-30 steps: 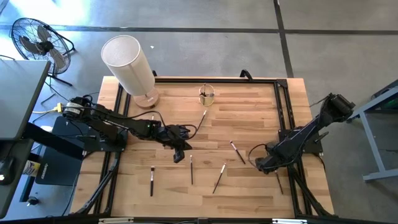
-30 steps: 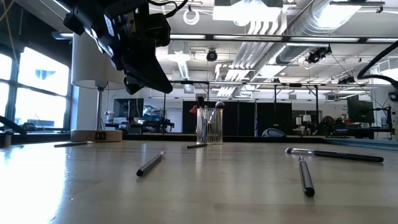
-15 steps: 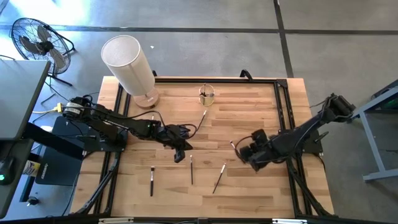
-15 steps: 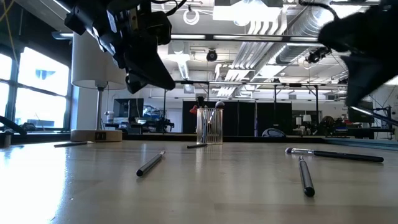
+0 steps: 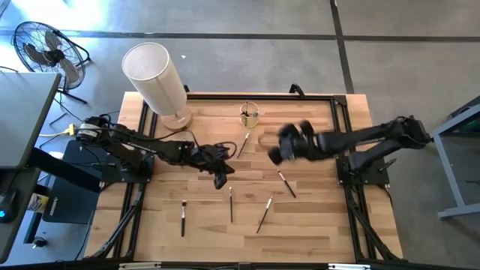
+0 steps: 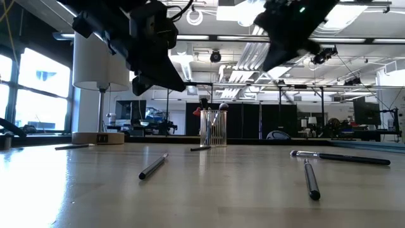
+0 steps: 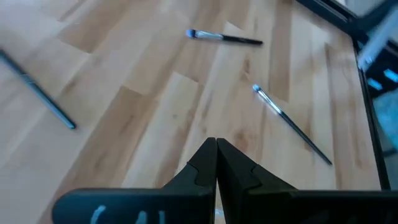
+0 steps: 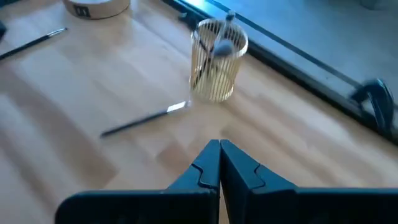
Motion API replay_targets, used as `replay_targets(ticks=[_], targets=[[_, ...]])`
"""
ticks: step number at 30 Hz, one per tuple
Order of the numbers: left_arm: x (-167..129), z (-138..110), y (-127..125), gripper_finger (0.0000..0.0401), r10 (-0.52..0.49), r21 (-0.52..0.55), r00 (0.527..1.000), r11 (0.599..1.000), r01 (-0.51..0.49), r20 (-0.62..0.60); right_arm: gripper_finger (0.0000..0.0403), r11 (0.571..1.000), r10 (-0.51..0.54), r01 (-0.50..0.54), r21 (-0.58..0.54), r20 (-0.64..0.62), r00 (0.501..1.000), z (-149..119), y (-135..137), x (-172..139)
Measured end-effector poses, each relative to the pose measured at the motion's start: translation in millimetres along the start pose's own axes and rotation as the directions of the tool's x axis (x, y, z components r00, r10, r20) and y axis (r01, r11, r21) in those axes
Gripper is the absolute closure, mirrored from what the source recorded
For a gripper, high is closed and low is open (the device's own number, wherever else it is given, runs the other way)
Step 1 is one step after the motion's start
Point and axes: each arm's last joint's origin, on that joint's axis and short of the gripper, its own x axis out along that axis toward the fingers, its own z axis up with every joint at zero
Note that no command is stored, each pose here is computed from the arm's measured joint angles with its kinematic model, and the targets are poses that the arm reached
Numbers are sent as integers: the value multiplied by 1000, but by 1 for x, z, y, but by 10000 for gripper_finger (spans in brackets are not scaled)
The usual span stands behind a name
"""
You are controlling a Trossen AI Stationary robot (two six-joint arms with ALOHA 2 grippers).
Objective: Sort items
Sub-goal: Put the angle shadow brush into the glass
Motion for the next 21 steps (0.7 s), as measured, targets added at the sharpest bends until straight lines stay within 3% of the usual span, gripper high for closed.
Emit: replay_targets(ticks=[3, 6, 10, 14, 18, 21], targets=[[0, 5, 8, 401, 23, -58, 1000, 998, -22, 13, 403, 993, 113, -112, -26, 41, 993, 21, -17, 32], [0, 8, 15, 401, 41, -101, 999, 994, -38, 22, 403, 973, 232, -232, -23, 176, 957, 44, -40, 56], [0, 11, 19, 401, 54, -140, 998, 989, -49, 31, 403, 937, 345, -338, -88, 387, 855, 77, -74, 68], [0, 13, 18, 401, 86, -145, 994, 987, -74, 74, 403, 914, 400, -360, -184, 549, 734, 98, -102, 79], [0, 17, 18, 401, 102, -152, 987, 985, -83, 126, 403, 869, 481, -439, -229, 600, 640, 104, -117, 109], [-1, 18, 18, 401, 131, -186, 980, 977, -103, 150, 403, 837, 532, -489, -246, 575, 622, 102, -117, 134]])
